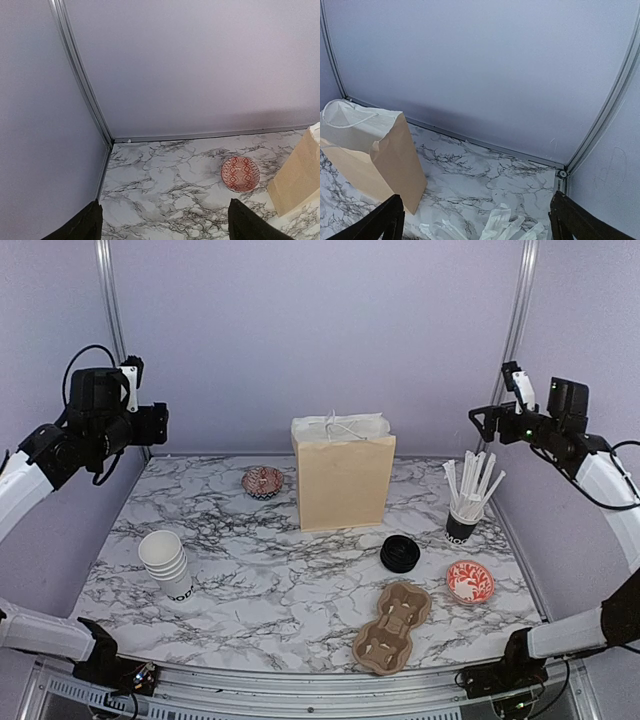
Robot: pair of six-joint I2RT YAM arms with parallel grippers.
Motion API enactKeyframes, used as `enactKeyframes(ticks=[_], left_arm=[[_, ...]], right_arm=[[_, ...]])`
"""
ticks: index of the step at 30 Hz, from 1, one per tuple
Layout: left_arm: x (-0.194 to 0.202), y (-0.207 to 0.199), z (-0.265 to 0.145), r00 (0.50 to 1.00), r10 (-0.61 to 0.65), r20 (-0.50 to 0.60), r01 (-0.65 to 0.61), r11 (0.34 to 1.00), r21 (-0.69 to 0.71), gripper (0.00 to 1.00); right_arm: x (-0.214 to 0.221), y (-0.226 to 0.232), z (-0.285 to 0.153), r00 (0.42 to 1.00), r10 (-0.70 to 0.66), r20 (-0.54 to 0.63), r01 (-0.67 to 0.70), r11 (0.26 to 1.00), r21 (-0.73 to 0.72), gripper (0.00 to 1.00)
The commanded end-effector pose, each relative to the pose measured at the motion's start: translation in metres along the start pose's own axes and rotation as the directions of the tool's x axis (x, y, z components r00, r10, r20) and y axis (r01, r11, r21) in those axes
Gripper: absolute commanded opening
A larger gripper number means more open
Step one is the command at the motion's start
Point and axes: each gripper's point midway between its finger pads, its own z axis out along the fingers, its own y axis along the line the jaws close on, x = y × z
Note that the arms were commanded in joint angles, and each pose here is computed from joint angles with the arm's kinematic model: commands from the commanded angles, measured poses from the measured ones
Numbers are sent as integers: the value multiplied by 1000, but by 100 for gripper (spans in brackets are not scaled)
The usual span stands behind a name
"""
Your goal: Pack the takeout coffee
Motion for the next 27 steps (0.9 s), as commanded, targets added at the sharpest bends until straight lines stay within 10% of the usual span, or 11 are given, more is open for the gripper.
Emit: enactKeyframes(ticks=[1,14,27], left_arm=[[-5,-26,-13,1000,-6,13,4,987,160,85],[20,-195,-64,981,193,-9,-143,758,637,72],[137,-309,-131,886,457,-78,-153,448,881,54]], right_arm=[[12,8,-15,1000,-16,-20,15,1000,-18,99],[37,104,-30,971,-238,-21,214,908,-361,91],[144,225,-62,796,-606,-3,392,518,-760,59]])
